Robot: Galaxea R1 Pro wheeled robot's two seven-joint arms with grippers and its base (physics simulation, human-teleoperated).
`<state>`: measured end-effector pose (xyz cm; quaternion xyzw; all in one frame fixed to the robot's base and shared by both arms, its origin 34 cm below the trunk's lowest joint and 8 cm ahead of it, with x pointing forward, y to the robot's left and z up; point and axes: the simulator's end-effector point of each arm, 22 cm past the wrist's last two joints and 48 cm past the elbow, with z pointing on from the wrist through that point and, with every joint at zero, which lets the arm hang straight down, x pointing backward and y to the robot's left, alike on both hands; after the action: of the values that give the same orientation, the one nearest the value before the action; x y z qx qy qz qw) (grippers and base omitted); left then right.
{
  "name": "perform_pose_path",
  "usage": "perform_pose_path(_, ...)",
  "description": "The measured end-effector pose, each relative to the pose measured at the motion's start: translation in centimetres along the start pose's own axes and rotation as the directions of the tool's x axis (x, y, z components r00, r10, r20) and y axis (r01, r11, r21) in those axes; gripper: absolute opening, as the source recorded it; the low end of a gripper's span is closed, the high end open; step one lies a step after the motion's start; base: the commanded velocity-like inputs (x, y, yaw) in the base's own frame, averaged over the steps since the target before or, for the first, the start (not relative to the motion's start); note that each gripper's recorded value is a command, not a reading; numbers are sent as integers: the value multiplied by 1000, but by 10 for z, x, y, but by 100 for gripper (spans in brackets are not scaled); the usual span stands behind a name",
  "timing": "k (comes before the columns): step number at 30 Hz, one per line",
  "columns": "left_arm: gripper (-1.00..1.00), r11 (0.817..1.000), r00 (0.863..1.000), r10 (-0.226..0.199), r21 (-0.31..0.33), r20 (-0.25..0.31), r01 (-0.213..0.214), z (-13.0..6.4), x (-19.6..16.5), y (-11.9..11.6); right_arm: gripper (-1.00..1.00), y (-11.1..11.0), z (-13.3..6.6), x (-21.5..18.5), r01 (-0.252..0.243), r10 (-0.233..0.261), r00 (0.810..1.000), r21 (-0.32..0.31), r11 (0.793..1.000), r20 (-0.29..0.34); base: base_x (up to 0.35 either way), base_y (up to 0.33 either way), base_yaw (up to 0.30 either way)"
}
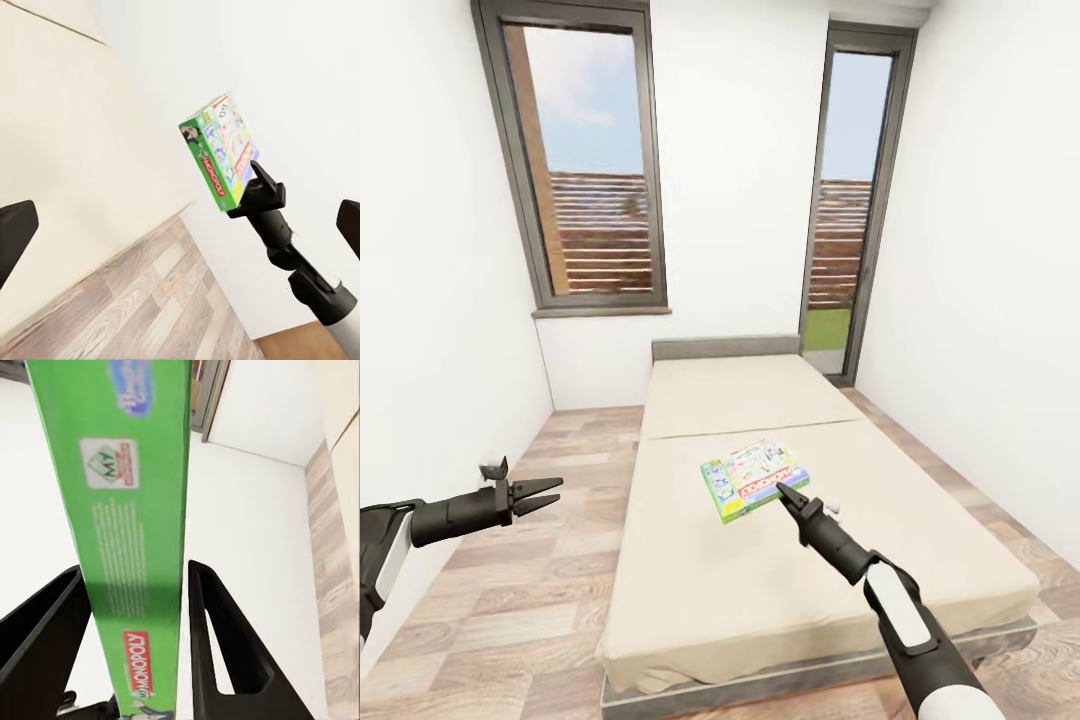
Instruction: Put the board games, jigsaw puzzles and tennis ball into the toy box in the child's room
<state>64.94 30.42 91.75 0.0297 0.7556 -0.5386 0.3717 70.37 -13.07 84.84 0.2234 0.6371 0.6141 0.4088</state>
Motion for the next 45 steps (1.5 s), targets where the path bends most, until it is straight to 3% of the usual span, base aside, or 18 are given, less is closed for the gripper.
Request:
perform_pose_path(2, 100, 1000, 1000, 0, 1, 0, 0, 0, -2, -3, -100, -6, 0, -3, 5, -5, 1000, 50, 999, 1, 0, 0, 0)
perform_pose_path(6, 100, 1000, 1000, 0, 0, 0, 0, -1, -7, -8, -100, -3, 1, -4, -1, 1, 1000, 76, 997, -8, 0, 0, 0)
perform_pose_path(18, 100, 1000, 1000, 0, -2, 0, 0, -3, -21, -24, -100, 27, 5, -10, -2, 2, 1000, 34, 999, -11, 0, 0, 0)
perform_pose_path(45, 100, 1000, 1000, -4, 2, -2, 4, -5, -48, -60, -100, 70, 11, -22, -4, 4, 1000, 33, 999, -8, 0, 0, 0)
